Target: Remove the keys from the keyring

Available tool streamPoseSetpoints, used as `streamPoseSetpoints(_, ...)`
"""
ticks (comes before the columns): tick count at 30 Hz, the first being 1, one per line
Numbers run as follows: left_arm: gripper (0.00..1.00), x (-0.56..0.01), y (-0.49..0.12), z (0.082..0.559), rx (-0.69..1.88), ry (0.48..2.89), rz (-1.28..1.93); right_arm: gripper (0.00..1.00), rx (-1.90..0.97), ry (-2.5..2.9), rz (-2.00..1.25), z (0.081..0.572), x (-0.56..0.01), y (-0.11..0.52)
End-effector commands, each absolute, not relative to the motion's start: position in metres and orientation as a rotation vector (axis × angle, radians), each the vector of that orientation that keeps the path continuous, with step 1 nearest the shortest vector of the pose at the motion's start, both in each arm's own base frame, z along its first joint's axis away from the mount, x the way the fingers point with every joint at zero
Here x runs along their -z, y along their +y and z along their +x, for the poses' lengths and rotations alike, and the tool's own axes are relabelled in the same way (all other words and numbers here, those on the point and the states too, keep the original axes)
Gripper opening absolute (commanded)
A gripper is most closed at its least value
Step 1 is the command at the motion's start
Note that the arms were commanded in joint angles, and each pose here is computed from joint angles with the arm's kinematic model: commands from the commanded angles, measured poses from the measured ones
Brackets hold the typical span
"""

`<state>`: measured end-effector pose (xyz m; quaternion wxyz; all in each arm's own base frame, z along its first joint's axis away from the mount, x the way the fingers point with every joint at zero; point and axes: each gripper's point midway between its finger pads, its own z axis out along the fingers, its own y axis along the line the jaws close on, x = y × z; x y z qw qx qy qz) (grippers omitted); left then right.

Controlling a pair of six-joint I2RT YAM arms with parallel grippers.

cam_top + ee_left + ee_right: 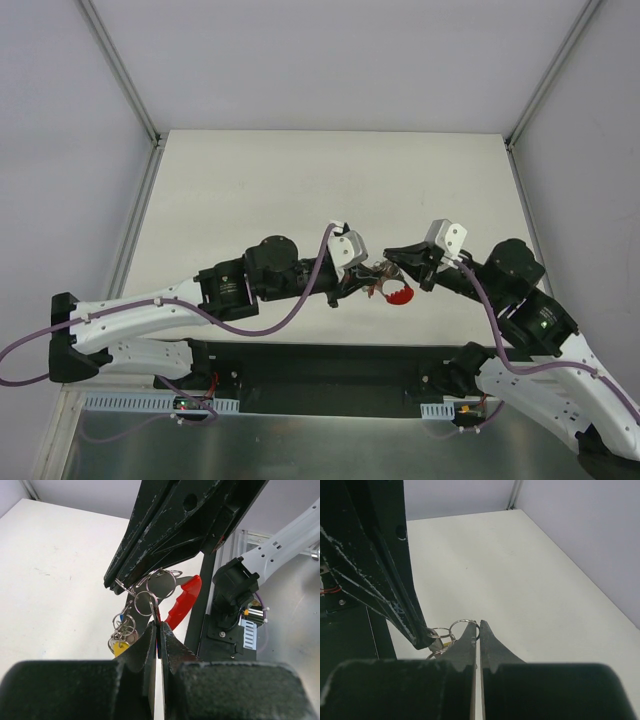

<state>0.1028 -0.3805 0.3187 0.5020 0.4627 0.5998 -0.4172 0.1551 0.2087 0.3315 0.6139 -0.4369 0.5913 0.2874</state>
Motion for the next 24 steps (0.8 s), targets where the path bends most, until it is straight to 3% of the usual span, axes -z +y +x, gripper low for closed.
streamPoseSetpoints(1,0.00,-0.331,-0.372,0.066,1.158,1.403,1.197,0.01,-0.546,1.229,-0.917,0.173,-0.372,0.199)
streamPoseSetpoints(14,0.00,-0.341,-0.364,0.068,1.127,1.339,1.211,0.01,-0.534,1.281,-0.963,0.177,-0.360,0.202)
streamPoseSetpoints(24,0.00,-0.344,-0.349,0.071,1.255,1.402,1.163,0.01,-0.547,1.275,-0.933,0.176,-0.369,0.201)
